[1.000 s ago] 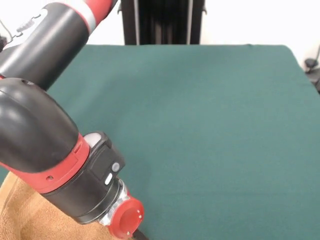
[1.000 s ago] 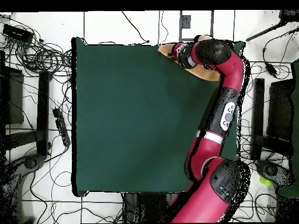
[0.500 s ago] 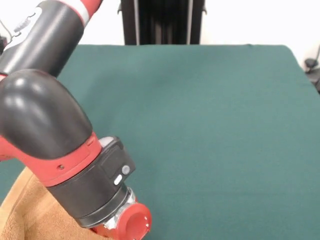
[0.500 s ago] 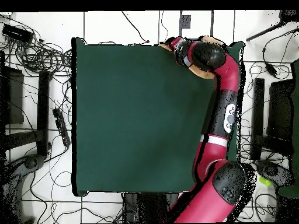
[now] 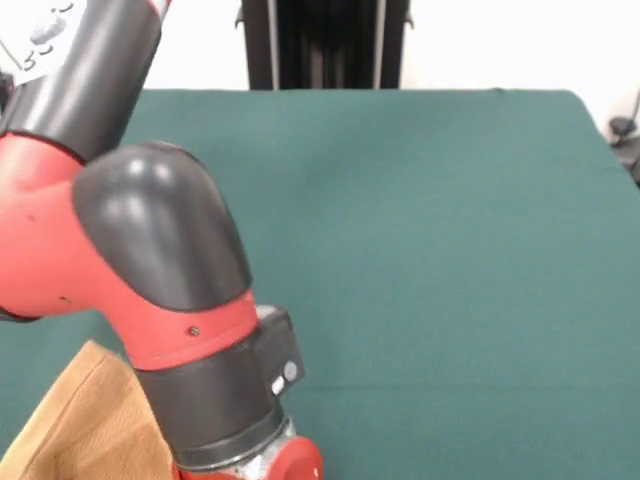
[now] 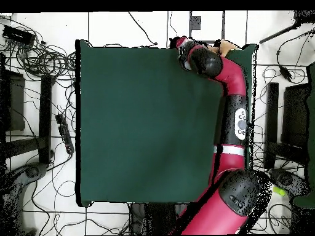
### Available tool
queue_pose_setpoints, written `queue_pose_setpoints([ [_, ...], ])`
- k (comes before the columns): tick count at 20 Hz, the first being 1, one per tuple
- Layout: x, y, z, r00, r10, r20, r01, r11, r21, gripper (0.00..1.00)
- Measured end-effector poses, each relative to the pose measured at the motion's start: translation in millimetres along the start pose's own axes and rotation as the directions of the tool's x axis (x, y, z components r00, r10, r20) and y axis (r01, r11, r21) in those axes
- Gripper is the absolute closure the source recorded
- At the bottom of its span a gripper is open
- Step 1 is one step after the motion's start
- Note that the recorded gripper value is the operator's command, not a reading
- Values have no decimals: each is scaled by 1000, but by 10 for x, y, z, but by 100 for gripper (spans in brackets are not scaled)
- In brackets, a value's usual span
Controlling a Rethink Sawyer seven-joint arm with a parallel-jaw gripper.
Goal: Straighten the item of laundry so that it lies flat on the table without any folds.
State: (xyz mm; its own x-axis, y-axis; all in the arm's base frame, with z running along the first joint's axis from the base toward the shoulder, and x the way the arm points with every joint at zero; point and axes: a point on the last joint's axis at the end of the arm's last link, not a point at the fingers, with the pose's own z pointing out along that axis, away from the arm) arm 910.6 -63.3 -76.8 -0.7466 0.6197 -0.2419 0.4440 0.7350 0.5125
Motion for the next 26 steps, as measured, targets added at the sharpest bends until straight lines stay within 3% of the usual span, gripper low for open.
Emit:
queue_pose_setpoints([
  [2,72,-1,123,996,-48,73,47,999,18,0],
  [5,160,22,224,986,-106,127,101,994,44,0],
  [8,205,40,283,974,-161,161,150,986,78,0],
  [12,228,80,307,965,-214,154,193,972,135,0],
  [18,197,109,292,974,-194,121,173,971,164,0],
  [26,58,143,205,997,-65,30,59,982,178,0],
])
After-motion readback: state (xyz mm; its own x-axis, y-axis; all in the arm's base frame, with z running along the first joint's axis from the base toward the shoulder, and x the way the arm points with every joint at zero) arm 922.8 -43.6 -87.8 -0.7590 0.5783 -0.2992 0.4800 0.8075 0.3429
